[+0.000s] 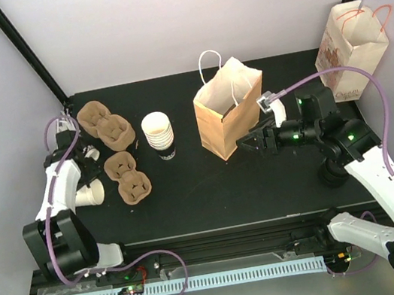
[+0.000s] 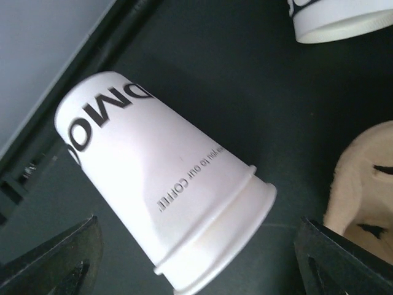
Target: Pack the takeout coffee
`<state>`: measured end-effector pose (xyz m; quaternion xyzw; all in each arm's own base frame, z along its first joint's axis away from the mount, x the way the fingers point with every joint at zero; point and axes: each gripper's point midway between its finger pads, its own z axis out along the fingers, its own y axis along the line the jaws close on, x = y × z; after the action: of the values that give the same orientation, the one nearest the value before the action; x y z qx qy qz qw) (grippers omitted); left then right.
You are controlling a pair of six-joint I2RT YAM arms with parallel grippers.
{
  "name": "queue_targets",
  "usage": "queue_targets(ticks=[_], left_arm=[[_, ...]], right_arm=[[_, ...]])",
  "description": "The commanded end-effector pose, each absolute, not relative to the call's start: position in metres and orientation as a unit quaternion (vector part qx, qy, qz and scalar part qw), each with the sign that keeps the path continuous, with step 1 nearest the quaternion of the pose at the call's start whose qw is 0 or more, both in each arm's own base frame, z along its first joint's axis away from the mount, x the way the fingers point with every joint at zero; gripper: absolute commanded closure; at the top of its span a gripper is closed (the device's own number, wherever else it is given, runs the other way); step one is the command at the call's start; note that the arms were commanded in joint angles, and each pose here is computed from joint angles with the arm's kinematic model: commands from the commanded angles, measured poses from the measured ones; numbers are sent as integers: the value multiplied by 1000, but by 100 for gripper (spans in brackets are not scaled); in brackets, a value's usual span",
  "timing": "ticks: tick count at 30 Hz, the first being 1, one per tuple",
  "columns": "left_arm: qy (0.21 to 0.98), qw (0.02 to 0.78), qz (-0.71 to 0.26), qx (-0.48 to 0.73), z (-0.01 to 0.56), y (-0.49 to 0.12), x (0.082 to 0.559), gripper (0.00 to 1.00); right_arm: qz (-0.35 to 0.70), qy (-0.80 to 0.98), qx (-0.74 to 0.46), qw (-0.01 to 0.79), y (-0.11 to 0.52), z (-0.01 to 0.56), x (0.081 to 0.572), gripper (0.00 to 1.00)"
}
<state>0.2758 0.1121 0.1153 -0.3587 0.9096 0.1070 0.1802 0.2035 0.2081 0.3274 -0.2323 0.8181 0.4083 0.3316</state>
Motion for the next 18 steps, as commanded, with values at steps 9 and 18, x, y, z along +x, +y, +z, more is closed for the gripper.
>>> queue_targets(ticks=[9,18], left_arm=[[922,133,244,-270,115,123,272,15],[920,87,272,-268,93,128,266,16]], right_arm=[[429,805,-223,344,207,345,193,21],[430,801,-231,348,207,351,191,21]])
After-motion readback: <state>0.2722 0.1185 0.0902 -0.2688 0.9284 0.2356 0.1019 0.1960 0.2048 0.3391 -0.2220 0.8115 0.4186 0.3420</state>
